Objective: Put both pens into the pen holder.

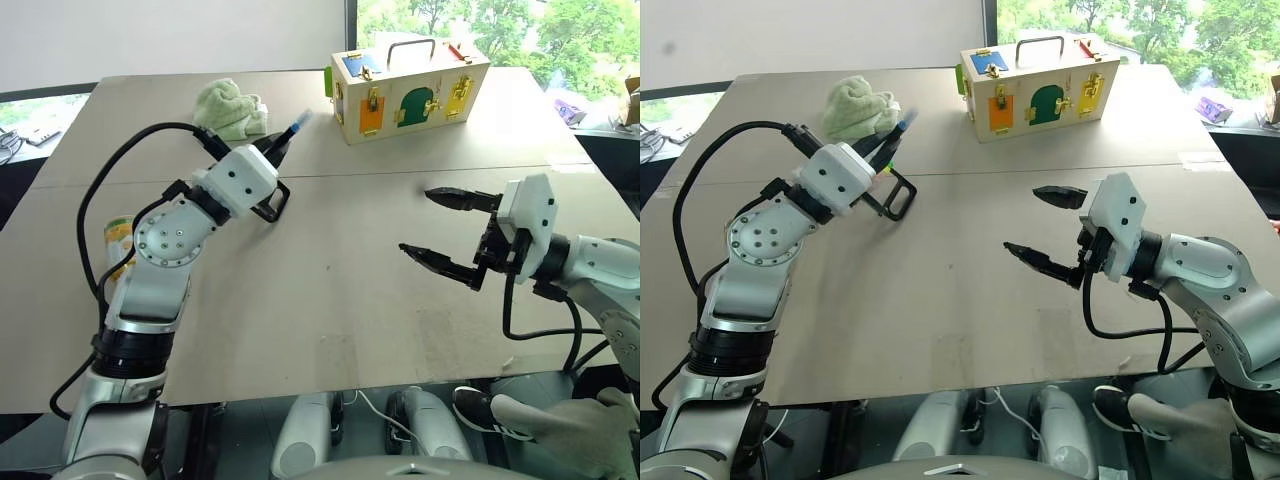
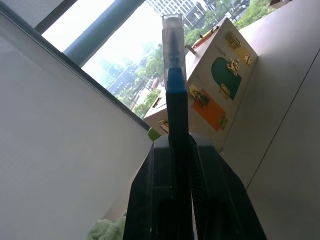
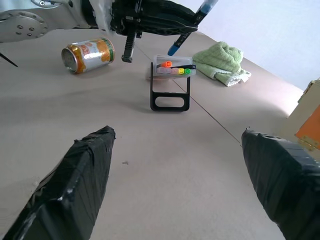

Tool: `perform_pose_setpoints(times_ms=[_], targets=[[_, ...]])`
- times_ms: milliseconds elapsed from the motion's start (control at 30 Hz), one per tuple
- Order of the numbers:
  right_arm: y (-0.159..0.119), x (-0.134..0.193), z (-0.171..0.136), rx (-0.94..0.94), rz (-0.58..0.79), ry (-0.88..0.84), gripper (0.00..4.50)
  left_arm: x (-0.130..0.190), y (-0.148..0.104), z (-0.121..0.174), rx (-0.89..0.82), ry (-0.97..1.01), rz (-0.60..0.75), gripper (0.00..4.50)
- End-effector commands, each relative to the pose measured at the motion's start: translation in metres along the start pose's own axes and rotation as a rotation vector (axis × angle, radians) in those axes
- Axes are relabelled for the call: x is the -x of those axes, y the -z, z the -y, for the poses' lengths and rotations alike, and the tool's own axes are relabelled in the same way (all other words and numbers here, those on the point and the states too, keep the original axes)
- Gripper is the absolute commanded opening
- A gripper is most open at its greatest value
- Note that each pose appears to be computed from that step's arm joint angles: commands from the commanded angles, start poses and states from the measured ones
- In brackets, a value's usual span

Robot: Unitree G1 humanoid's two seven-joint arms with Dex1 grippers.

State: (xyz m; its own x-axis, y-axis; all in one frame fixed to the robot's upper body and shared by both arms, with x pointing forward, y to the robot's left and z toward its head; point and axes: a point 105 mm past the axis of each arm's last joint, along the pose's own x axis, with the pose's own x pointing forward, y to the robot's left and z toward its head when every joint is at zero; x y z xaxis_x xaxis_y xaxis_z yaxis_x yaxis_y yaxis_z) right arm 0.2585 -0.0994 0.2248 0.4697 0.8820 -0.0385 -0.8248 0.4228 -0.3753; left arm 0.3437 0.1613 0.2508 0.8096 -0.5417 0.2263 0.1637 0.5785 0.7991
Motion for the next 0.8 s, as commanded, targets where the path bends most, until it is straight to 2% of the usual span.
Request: perform_pose_setpoints(times_ms=[33, 200, 433, 633, 733, 800], targets=[[-0.007, 0.003, -0.001, 0.077, 0.009, 0.014, 4.41, 0.001, -0.006, -0.016, -0.067, -0.057, 0.038, 0.0], [-0.006, 0.002, -0.003, 0.082, 0.01, 0.017, 4.41, -0.002, 0.009, -0.018, -0.09, -0.061, 0.033, 0.0], [-0.004, 0.002, -0.001, 0.092, -0.003, 0.035, 4.41, -0.006, 0.046, -0.017, -0.059, -0.035, -0.008, 0.0], [-0.003, 0.003, -0.001, 0.095, -0.016, 0.046, 4.41, -0.005, 0.056, -0.012, -0.025, -0.002, -0.001, 0.0], [-0.002, 0.004, 0.0, 0.093, -0.022, 0.054, 4.41, -0.004, 0.054, -0.013, -0.032, -0.003, 0.017, 0.0], [-0.001, 0.004, 0.0, 0.091, -0.026, 0.055, 4.41, -0.002, 0.061, -0.02, -0.035, -0.037, -0.024, 0.0]])
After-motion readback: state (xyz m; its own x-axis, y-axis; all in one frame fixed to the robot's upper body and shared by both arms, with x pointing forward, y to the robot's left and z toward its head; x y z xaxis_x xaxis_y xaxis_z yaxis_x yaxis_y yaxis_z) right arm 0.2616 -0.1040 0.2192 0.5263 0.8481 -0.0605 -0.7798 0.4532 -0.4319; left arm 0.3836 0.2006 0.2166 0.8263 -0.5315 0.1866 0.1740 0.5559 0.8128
